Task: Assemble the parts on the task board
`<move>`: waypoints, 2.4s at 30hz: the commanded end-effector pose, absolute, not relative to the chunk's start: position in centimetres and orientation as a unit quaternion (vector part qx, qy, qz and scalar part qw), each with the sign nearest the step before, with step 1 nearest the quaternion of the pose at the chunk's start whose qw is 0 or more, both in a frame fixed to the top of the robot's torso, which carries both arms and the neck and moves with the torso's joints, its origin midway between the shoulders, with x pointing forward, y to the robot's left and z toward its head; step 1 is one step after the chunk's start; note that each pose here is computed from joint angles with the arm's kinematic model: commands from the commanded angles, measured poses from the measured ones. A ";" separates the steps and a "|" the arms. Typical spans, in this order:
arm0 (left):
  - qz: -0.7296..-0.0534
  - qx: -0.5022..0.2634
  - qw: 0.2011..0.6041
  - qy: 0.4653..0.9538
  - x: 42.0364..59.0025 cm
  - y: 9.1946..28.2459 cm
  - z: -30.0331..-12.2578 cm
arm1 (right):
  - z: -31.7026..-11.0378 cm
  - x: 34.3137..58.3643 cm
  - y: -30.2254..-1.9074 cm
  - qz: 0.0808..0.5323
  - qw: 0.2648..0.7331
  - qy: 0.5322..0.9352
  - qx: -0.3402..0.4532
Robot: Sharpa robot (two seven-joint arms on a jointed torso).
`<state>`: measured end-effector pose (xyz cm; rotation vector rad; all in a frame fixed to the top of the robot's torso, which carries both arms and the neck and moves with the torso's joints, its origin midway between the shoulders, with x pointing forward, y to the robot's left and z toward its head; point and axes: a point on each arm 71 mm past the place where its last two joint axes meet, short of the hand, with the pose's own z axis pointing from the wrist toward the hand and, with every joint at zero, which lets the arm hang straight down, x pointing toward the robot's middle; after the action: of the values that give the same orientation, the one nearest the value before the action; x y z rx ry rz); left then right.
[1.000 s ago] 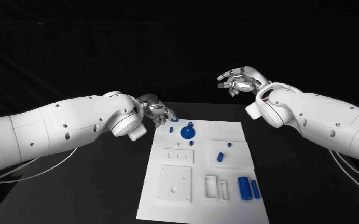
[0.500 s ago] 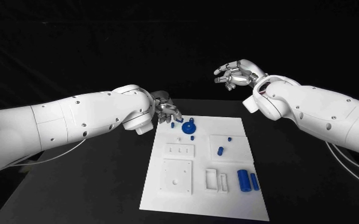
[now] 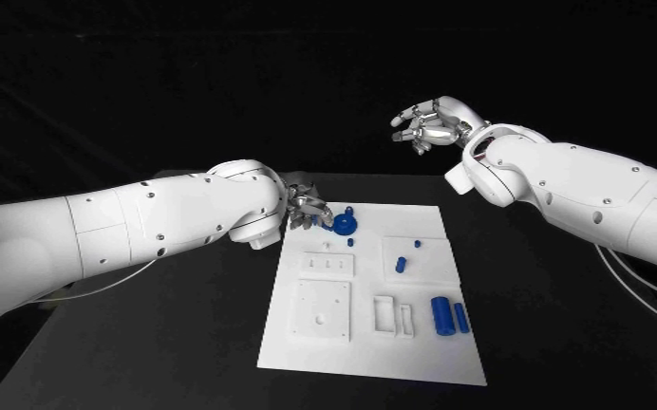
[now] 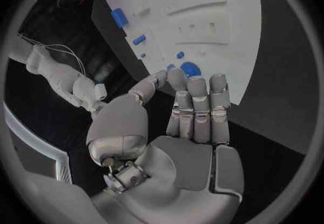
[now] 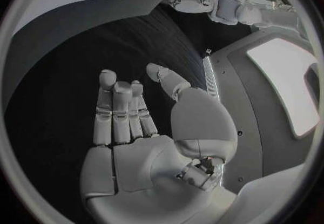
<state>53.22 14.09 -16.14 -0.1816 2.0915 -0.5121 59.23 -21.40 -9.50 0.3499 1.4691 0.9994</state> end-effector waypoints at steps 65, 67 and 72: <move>-0.184 -0.014 0.439 0.880 51.4 12.7 -22.9 | -9.7 58.5 -21.0 0.432 0.610 0.653 0.125; -0.184 -0.013 0.438 0.880 51.3 12.7 -23.0 | -9.7 58.5 -21.0 0.432 0.610 0.653 0.125; -0.184 -0.014 0.438 0.880 51.3 12.8 -23.0 | -9.7 58.5 -21.0 0.432 0.610 0.653 0.125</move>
<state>51.64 13.02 -22.60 -0.0496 2.1584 -0.4459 58.55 -21.12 -9.67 0.3000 1.4986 0.9959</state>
